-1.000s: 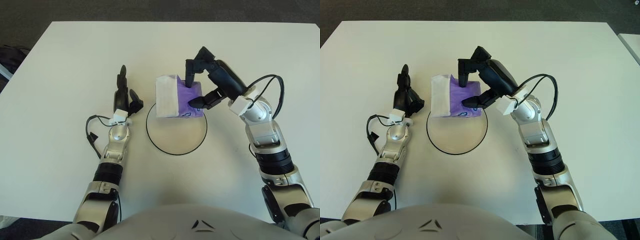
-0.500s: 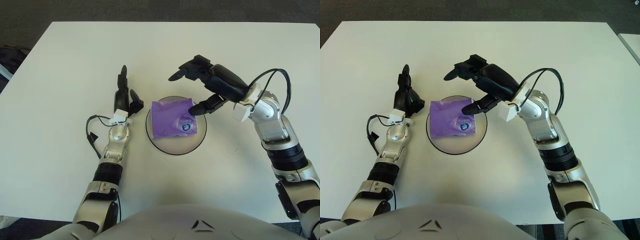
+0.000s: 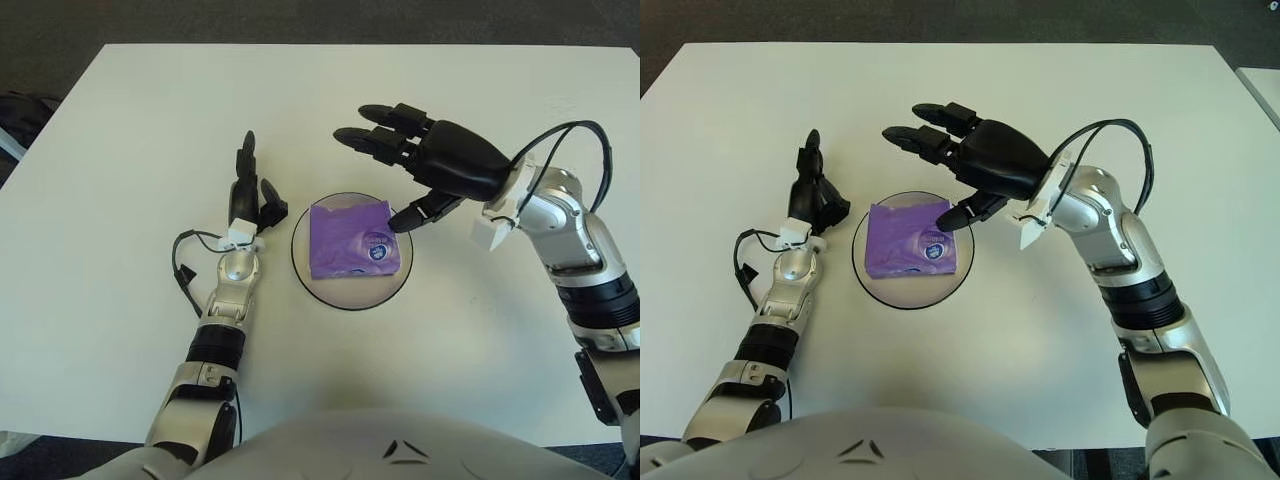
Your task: Put the tissue paper into the plate.
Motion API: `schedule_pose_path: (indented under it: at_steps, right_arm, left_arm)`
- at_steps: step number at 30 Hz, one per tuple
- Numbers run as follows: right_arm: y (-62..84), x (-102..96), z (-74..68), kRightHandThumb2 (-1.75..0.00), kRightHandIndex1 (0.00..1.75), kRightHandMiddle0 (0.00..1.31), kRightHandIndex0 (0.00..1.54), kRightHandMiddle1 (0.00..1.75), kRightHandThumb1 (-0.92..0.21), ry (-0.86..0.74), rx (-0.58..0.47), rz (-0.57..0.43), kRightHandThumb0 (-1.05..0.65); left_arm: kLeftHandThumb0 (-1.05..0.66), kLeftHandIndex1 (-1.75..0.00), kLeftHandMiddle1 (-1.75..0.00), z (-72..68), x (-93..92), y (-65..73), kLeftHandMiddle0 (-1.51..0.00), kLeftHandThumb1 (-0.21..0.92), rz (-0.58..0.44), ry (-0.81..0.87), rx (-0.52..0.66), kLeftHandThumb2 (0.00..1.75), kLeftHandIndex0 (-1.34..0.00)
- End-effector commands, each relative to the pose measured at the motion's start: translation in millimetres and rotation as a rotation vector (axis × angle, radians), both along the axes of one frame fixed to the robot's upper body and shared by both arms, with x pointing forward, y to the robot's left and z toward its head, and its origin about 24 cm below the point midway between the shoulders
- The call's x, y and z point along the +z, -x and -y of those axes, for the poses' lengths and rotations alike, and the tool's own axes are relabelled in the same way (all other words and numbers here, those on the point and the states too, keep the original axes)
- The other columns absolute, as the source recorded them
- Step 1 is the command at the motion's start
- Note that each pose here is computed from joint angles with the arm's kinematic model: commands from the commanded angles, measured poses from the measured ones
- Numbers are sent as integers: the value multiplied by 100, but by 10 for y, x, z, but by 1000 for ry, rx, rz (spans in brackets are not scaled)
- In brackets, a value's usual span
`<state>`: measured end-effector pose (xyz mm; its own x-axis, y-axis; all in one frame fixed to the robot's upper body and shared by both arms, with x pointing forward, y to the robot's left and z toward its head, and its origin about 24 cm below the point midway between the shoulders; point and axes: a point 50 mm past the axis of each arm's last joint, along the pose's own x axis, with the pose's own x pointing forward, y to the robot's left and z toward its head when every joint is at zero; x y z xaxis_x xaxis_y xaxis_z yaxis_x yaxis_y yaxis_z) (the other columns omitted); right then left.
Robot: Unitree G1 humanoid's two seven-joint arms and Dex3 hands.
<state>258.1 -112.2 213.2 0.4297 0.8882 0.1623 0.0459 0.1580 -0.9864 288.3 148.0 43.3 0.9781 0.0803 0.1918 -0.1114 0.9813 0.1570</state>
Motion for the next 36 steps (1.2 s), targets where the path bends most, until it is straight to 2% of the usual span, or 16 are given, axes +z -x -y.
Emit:
schedule_pose_path:
  at_steps: [1,8,16,18,21,24,27,29,30,32,36]
  right_arm:
    - [0,38,39,-68,0,0,0,0,-92,9,20,32,-105]
    - [-21,46,63,-70,0,0,0,0,-92,-12,14,39,-105]
    - [-71,75,87,-67,0,0,0,0,-92,-96,-57,36,-105]
    - [-98,74,102,-63,0,0,0,0,-92,-184,-83,4,-105]
    - [-149,45,138,-56,0,0,0,0,-92,-334,-149,-151,-105]
    - [-191,19,191,-44,0,0,0,0,-92,-411,-201,-267,-105]
    - [-430,-182,205,-44,0,0,0,0,-92,-562,-279,-393,-105]
    - [-541,-328,186,-48,0,0,0,0,-92,-641,-312,-429,-105]
    - [-593,-518,184,-56,0,0,0,0,-92,-811,-311,-458,-105]
    - [-597,-768,186,-73,0,0,0,0,-92,-1045,-316,-503,-103]
    - [-484,-992,197,-95,0,1,1,0,-92,-1198,-319,-575,-97]
  left_arm:
    - [-91,-28,-1,-88,-600,303,-7,92,-258,-50,25,125,0]
    - [-90,-26,0,-87,-603,279,-7,92,-262,-34,33,125,0]
    - [-89,-22,0,-71,-595,270,-6,92,-259,0,43,124,0]
    - [-89,-22,0,-67,-592,263,-6,92,-260,5,45,124,0]
    - [-89,-21,0,-62,-589,254,-6,92,-258,8,47,124,0]
    - [-89,-22,0,-63,-589,256,-6,92,-256,2,48,123,0]
    - [-89,-21,0,-63,-588,253,-6,92,-252,7,42,124,0]
    - [-89,-19,0,-63,-587,252,-6,92,-250,11,41,124,0]
    - [-89,-18,0,-70,-583,257,-6,92,-246,8,44,124,0]
    - [-88,-19,0,-82,-578,265,-6,92,-241,3,48,124,0]
    - [-88,-20,0,-103,-579,279,-5,92,-241,5,53,124,0]
